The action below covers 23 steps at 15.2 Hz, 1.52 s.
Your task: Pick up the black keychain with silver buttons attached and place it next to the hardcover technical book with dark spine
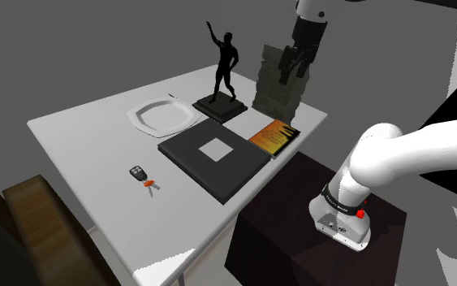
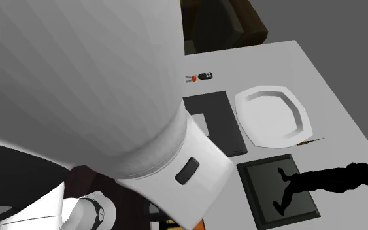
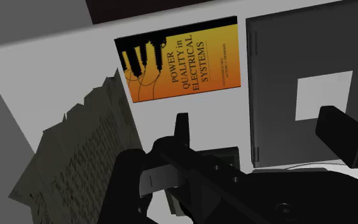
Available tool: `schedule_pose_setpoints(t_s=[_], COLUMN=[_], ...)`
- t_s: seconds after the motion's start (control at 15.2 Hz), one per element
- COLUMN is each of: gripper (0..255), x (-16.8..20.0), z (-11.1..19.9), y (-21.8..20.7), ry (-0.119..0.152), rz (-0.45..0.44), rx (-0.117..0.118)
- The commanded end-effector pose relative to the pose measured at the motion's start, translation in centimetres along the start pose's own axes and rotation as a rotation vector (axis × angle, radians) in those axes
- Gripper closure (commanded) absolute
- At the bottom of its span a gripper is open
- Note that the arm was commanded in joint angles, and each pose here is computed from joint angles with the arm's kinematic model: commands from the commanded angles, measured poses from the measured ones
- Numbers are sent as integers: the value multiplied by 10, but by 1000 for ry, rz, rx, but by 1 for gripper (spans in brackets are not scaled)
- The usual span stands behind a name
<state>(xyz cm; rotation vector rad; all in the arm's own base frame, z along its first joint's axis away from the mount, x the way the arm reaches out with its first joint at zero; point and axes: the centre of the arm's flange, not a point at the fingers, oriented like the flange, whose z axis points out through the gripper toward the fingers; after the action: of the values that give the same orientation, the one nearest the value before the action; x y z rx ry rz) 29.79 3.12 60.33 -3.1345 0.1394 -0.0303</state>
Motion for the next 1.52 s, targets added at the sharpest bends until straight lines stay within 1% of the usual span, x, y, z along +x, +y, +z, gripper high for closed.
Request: schedule_pose_setpoints(t_s=[0.0,1.45], gripper=[0,0], x=[0,82], z=[0,132], y=[0,-245], ry=[0,-16], rz=[0,45], rx=[0,7])
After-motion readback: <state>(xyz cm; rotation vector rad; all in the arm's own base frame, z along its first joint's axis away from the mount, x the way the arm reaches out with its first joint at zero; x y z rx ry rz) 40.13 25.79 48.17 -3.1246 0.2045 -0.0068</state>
